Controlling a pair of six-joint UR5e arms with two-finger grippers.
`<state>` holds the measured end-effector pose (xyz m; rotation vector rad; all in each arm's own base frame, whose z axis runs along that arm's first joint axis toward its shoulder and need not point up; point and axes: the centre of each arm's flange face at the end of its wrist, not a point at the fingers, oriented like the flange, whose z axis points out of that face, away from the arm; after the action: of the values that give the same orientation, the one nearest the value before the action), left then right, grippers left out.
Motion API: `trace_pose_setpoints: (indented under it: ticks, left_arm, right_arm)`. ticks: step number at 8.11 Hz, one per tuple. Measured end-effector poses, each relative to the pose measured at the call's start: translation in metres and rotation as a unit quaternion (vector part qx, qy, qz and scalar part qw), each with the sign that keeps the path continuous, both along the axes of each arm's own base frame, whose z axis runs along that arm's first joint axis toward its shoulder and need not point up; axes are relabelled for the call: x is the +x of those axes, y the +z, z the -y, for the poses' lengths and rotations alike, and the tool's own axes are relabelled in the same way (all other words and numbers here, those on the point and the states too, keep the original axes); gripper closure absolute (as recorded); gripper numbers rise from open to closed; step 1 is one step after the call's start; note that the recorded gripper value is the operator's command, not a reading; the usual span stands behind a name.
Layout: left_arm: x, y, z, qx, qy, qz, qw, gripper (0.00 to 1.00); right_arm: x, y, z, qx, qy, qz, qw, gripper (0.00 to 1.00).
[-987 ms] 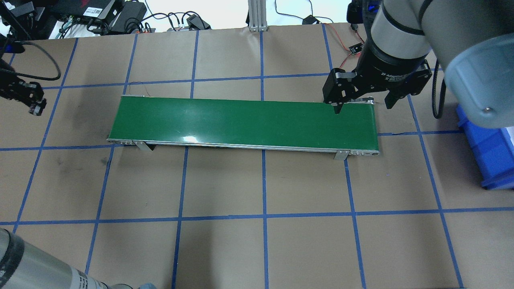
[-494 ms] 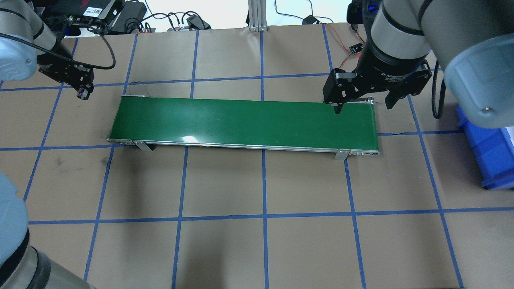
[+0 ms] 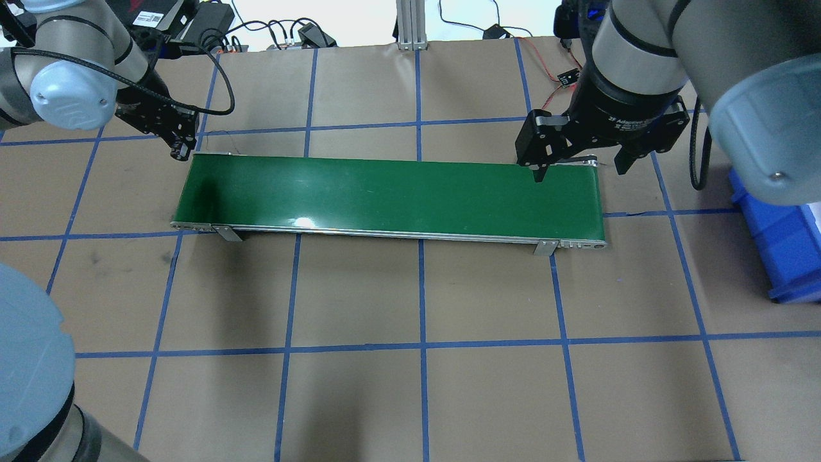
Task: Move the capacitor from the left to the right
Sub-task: 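Carry the capacitor with the left gripper over the belt's near end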
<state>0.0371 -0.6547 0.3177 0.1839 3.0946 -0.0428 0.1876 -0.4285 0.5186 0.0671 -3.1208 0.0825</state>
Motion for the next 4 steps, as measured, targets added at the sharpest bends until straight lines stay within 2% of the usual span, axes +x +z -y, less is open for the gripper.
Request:
trace_pose_setpoints:
  ticks: [2, 4]
  left_arm:
    - [-0.012, -0.025, -0.011, 0.021, 0.002, -0.006, 0.9998, 1.00]
    - [-0.018, -0.040, -0.018, 0.027, 0.010, -0.008, 0.9996, 1.00]
  right_arm:
    - [0.000, 0.000, 0.000, -0.001, 0.000, 0.000, 1.0000, 0.00]
    - [0.000, 0.000, 0.000, -0.001, 0.000, 0.000, 1.0000, 0.00]
